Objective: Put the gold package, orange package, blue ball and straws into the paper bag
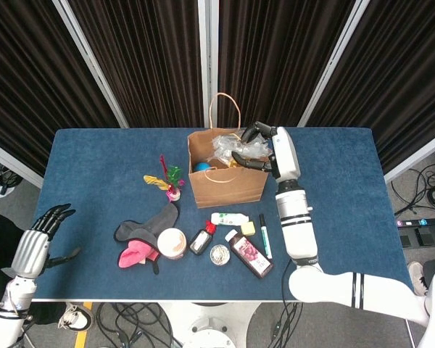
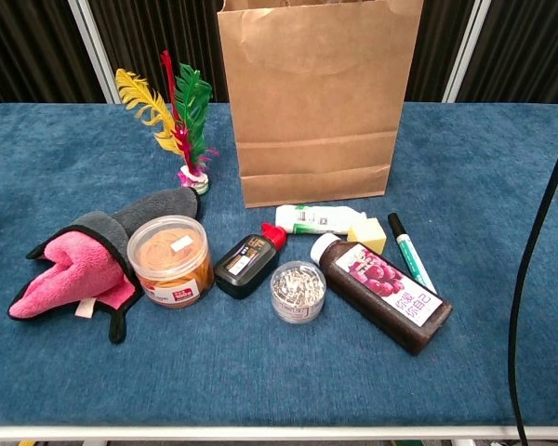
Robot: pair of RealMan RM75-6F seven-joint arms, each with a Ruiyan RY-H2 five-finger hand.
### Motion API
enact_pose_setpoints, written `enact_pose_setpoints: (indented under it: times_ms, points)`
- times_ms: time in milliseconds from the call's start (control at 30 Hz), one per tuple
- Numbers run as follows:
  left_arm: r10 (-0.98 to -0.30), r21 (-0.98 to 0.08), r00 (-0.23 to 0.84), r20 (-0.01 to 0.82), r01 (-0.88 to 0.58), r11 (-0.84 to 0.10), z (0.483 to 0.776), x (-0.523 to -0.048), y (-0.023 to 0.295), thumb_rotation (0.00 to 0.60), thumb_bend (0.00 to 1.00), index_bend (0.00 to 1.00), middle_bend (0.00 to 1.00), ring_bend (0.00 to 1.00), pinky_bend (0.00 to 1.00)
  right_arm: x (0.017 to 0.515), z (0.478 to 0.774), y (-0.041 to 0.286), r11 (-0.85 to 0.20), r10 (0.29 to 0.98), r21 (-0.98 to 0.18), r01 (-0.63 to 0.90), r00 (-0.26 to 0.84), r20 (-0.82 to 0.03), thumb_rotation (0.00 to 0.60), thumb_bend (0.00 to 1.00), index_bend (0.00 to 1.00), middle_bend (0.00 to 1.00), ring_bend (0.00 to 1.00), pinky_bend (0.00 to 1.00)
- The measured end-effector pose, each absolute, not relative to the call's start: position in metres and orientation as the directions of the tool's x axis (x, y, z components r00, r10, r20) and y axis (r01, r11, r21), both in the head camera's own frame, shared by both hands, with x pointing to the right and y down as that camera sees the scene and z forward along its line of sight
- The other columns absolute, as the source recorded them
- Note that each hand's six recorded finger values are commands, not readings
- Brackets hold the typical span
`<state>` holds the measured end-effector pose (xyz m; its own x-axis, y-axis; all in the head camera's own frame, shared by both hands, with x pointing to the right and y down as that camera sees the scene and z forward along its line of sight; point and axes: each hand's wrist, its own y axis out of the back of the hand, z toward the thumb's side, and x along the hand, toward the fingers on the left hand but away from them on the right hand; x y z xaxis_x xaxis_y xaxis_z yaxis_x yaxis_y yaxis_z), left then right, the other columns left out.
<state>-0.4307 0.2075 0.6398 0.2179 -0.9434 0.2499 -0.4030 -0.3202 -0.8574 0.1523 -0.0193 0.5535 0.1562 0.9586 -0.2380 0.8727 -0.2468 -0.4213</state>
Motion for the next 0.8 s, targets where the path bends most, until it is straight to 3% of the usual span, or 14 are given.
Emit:
enact_pose_setpoints:
  times_ms: [100, 200, 267, 367, 800]
  points:
    - [-0.942, -0.857, 0.219, 0.253, -0.402, -0.323, 0.641, -0.43, 0.208, 0.6, 0.24, 0.24, 0.23, 0.15, 0.24, 0.154, 0.559, -0.017, -0.261, 0.953, -0.413, 0.873, 0.165, -0.254, 0.6, 0.17, 0.63, 0.56, 0.45, 0.47]
    - [-0.942, -0.857, 0.216, 0.255, -0.401, -0.324, 0.641, -0.431, 0.208, 0.6, 0.24, 0.24, 0.23, 0.15, 0.24, 0.152, 0.563, -0.015, -0.29, 0.943, -0.389, 0.875, 0.192, -0.271, 0.6, 0.05, 0.38, 0.43, 0.27, 0.3]
    - [-0.942, -0.857, 0.216, 0.256, -0.399, -0.325, 0.641, -0.432, 0.208, 0.6, 0.24, 0.24, 0.23, 0.15, 0.24, 0.15, 0.565, -0.013, -0.323, 0.934, -0.376, 0.868, 0.227, -0.277, 0.6, 0.0, 0.18, 0.29, 0.12, 0.17]
    - [-0.943, -0.858, 0.214, 0.255, -0.399, -0.323, 0.641, -0.432, 0.208, 0.6, 0.24, 0.24, 0.23, 0.15, 0.24, 0.148, 0.566, -0.01, -0.355, 0.926, -0.369, 0.859, 0.268, -0.266, 0.6, 0.0, 0.03, 0.17, 0.01, 0.08]
    - [-0.943, -0.857, 0.212, 0.255, -0.402, -0.322, 0.64, -0.432, 0.207, 0.6, 0.24, 0.24, 0.23, 0.15, 0.24, 0.159, 0.552, -0.011, -0.327, 0.943, -0.387, 0.862, 0.274, -0.188, 0.6, 0.0, 0.0, 0.16, 0.0, 0.07]
